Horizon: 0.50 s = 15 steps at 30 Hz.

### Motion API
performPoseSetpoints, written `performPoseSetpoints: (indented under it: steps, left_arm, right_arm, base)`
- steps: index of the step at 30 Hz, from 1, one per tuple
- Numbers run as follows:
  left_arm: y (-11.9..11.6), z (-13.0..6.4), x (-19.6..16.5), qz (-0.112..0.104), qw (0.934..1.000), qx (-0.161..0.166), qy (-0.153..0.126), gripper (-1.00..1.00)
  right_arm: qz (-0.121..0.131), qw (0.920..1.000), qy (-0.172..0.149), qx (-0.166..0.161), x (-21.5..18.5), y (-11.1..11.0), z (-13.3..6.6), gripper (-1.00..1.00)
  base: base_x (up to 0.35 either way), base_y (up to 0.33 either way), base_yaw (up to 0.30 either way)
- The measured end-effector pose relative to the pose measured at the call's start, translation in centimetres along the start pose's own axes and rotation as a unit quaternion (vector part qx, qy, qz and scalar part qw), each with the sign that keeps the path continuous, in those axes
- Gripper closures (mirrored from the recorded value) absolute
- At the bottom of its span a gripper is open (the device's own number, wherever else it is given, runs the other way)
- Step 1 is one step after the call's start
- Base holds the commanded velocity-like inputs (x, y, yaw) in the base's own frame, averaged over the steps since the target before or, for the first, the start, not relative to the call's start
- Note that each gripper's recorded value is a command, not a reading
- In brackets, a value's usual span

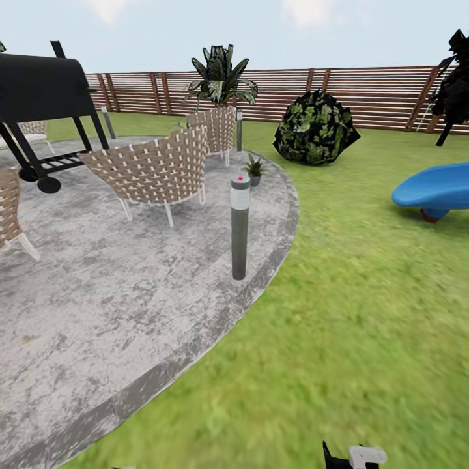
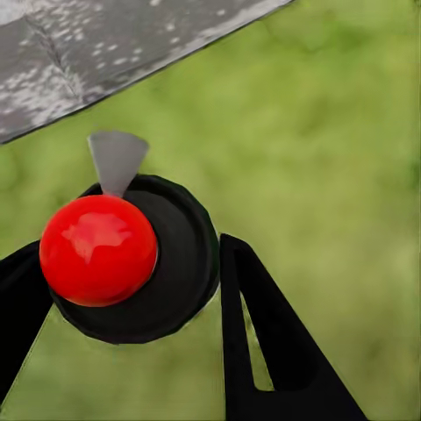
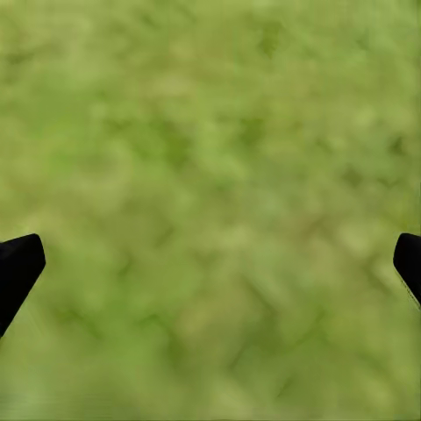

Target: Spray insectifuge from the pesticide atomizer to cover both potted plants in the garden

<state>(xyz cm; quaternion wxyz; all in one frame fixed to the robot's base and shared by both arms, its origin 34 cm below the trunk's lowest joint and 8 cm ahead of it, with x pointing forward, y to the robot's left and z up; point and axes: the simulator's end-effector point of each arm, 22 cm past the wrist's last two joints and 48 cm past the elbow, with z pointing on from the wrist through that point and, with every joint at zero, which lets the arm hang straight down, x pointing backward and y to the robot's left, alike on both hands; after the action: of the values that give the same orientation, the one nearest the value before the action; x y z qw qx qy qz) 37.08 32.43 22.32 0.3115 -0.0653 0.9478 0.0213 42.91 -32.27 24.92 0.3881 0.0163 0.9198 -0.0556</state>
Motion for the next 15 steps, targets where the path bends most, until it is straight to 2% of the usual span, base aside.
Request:
performPoseSetpoints:
  steps: [8, 15]
  left_arm:
    - [0.07, 0.0, -0.02, 0.0, 1.0, 0.0, 0.0, 1.0]
    - [0.15, 0.01, -0.03, 0.0, 1.0, -0.001, 0.0, 1.0]
  right_arm:
    - [-0.002, 1.0, -0.001, 0.003, -0.06, -0.6, 0.03, -1.0]
    - [-0.003, 1.0, -0.001, 0.004, -0.06, -0.68, 0.03, -1.0]
  base:
    - [0.339, 0.0, -0.001]
    - [0.339, 0.0, -0.219]
